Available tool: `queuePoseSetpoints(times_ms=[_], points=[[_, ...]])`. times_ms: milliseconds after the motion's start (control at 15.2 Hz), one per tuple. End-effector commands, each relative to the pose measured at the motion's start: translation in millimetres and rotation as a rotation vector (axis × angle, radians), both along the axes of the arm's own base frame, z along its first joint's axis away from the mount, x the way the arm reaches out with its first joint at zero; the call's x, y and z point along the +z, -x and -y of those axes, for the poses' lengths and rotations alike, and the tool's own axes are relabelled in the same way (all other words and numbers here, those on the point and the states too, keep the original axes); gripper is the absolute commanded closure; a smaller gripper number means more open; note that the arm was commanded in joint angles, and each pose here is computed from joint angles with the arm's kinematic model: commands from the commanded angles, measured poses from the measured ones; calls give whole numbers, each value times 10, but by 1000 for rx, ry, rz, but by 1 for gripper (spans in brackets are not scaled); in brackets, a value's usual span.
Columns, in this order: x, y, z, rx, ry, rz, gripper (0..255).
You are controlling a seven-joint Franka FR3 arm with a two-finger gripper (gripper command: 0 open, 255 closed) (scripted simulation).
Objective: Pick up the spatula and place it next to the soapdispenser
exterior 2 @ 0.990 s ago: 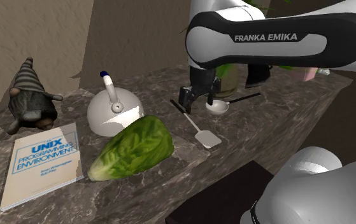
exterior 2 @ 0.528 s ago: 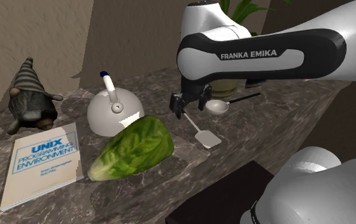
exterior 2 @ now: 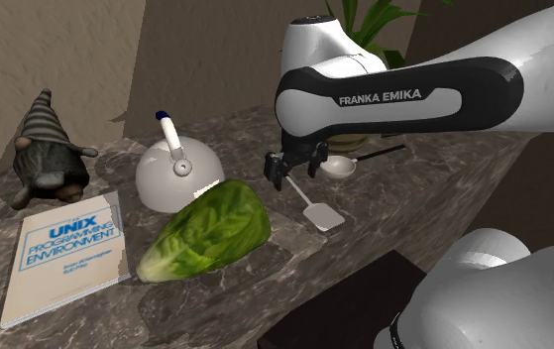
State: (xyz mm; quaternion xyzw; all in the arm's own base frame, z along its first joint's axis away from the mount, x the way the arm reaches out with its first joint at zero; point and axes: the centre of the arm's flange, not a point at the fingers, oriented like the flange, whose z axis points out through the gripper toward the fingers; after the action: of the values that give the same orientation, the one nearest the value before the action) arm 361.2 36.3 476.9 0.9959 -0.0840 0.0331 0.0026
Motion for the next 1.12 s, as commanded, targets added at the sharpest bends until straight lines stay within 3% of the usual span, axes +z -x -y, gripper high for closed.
queuePoseSetpoints(times_ms=[0, 66, 132, 726, 1056], points=[[-1, 0, 0, 0, 0, 0, 0], [0, 0, 0, 0, 0, 0, 0], [0, 0, 0, 0, 0, 0, 255], [0, 0, 0, 0, 0, 0, 255], [263, 0, 0, 0, 0, 0, 255]])
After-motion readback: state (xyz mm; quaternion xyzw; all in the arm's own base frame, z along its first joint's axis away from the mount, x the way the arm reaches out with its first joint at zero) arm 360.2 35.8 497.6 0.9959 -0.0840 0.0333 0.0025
